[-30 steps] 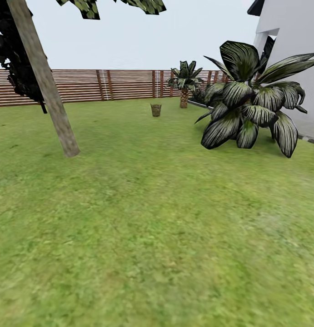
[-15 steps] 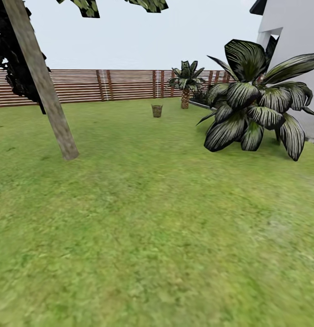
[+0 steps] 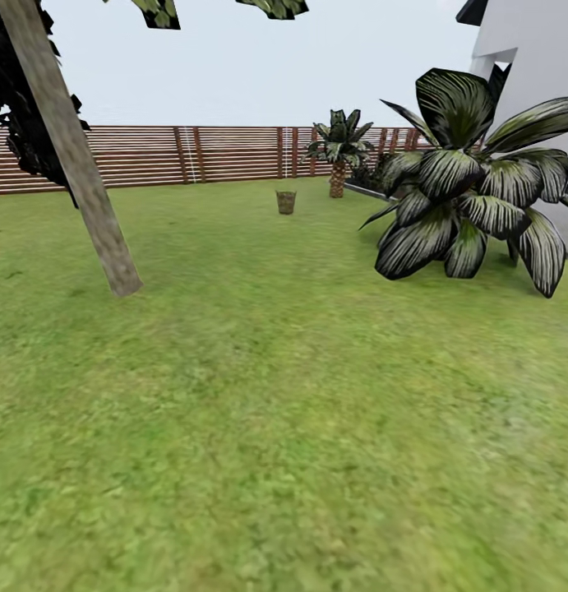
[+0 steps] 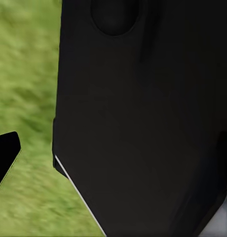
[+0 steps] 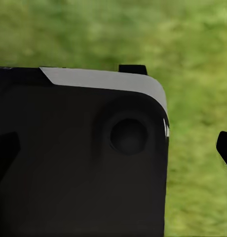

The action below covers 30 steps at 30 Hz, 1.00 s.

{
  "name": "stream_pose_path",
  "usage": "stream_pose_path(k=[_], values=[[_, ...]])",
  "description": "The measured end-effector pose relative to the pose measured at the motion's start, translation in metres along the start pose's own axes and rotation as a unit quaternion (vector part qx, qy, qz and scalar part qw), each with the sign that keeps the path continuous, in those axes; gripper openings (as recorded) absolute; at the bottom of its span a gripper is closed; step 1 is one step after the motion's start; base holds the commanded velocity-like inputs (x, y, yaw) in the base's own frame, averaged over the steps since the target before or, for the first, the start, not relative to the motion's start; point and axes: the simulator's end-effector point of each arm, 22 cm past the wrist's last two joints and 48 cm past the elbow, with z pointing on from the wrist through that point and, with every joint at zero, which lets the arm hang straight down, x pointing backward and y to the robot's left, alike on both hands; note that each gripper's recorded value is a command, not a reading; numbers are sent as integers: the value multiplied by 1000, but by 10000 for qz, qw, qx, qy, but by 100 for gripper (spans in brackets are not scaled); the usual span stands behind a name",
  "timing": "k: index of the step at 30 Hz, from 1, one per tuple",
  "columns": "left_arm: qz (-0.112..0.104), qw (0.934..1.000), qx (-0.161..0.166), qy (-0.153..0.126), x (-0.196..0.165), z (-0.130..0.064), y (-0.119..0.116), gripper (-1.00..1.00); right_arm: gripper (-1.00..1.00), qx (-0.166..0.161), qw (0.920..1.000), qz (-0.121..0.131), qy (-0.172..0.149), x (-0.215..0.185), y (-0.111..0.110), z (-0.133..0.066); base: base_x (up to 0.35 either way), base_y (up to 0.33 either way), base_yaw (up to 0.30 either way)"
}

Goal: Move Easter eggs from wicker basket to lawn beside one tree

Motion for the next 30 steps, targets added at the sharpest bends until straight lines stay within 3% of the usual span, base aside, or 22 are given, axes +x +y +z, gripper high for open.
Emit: stream_pose_path(k=[30], values=[[0, 10000, -3, 0, 0, 0, 0, 100, 100, 2, 10000, 0, 16, 1, 0, 0, 314, 106, 0]])
